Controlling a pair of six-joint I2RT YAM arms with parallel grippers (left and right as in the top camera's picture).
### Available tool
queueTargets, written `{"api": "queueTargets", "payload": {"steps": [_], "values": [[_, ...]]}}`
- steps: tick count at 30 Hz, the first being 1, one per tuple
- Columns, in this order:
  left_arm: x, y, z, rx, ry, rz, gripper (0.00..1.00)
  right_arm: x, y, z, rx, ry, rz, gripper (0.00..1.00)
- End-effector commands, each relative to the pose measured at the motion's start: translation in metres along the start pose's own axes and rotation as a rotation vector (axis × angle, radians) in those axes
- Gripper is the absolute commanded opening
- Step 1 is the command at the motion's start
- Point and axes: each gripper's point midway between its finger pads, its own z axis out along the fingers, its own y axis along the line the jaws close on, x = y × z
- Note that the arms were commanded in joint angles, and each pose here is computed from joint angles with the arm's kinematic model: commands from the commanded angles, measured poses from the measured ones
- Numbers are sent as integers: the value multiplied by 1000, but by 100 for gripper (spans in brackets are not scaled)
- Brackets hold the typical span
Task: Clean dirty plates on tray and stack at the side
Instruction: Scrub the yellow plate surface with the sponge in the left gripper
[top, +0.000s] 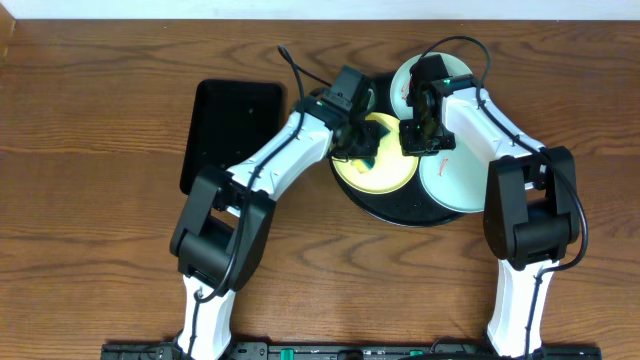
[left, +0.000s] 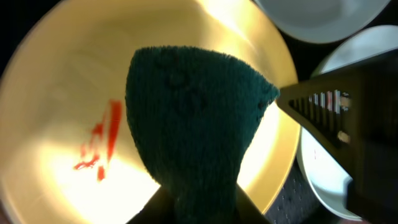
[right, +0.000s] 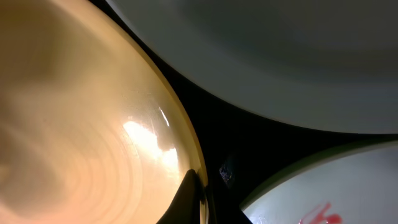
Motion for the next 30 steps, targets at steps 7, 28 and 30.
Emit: {"api": "queueTargets", "payload": {"steps": [7,28,30], "values": [[-3,29,19,-132,-43,-23,45,10,19,7,-65,38,-9,1],[15,26,23,-183,18,201,68,10,19,7,-63,38,-32,2],[16,23,24,-180,18,209,68,10,18,7,-63,40,-32,2]]}}
